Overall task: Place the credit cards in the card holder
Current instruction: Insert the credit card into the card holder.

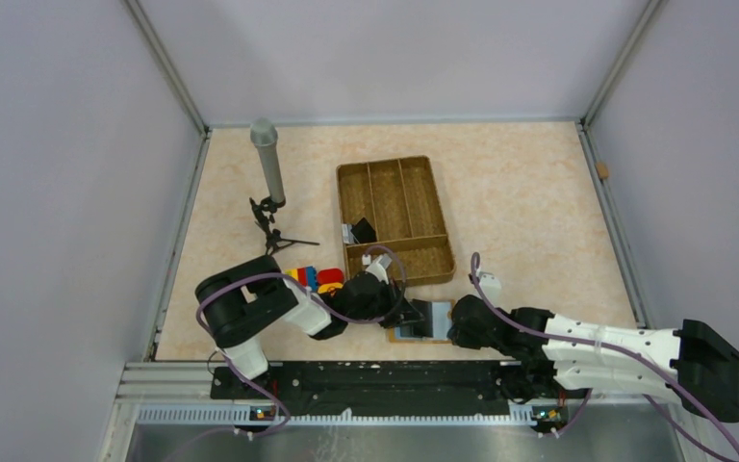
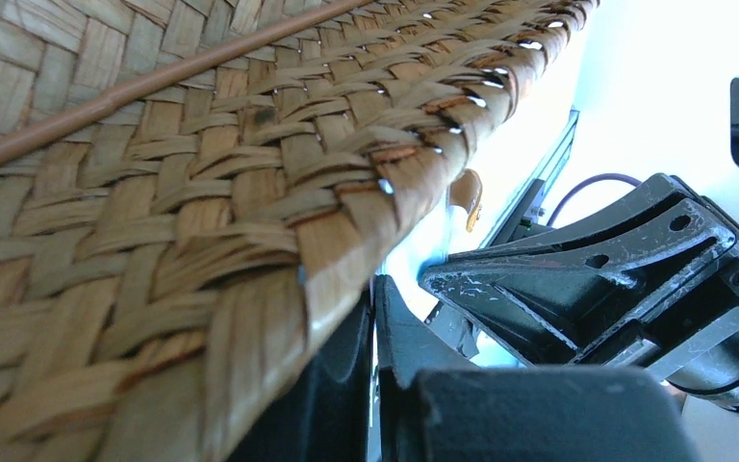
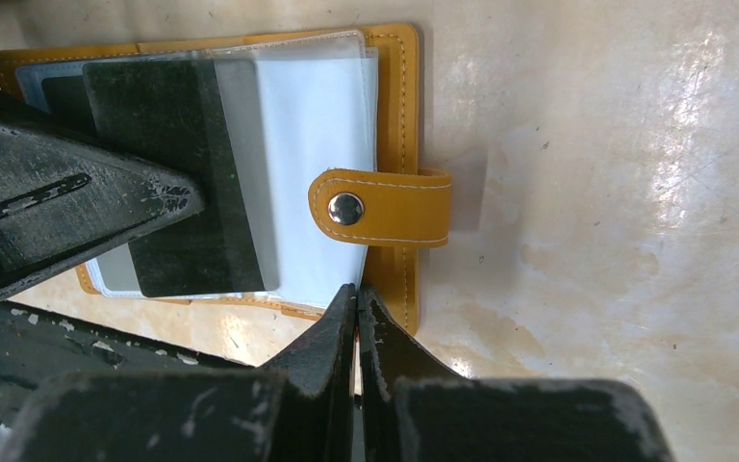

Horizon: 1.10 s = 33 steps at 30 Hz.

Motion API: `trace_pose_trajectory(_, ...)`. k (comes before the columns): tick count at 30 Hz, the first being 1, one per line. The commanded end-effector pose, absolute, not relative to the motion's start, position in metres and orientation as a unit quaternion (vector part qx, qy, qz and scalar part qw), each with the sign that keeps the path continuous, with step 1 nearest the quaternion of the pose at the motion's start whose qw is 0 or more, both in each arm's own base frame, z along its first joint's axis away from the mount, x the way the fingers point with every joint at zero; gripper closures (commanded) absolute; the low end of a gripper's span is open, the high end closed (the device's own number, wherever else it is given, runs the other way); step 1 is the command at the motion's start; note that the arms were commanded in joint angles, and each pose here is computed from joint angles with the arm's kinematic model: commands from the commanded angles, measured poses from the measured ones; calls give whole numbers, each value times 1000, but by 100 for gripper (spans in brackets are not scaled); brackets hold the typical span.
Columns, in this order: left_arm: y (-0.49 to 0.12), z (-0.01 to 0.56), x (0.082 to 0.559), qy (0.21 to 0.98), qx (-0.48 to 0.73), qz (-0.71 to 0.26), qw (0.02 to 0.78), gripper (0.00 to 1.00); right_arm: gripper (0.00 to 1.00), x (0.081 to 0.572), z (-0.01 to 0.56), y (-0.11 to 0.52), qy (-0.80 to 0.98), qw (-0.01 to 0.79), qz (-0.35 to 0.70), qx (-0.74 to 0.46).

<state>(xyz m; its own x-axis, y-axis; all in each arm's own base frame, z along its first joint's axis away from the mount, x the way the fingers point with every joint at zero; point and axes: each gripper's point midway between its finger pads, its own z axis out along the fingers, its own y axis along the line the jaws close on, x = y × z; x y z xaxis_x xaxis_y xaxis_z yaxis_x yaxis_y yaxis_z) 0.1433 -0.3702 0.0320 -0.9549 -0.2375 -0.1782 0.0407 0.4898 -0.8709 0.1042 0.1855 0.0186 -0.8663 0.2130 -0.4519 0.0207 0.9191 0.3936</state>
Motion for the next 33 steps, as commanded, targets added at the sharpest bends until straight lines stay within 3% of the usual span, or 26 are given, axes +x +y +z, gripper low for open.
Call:
trace_pose_trajectory(1,-373,28,146,860,-50,-485,152,100,100,106,32,196,943,254,207,55)
trace_pose_trajectory(13,-354,28,146,900,-27,-395,182,67,100,107,33,187,945,261,190,60)
trace_pose_trajectory(18,-342,30,149,911,-26,-357,203,59,100,108,34,186,944,263,188,60)
trace_pose_trajectory(24,-340,37,145,915,-15,-342,212,57,100,108,34,187,944,264,187,59)
trace_pose_trajectory(33,-359,32,137,914,5,-361,185,61,100,108,37,192,943,263,198,54)
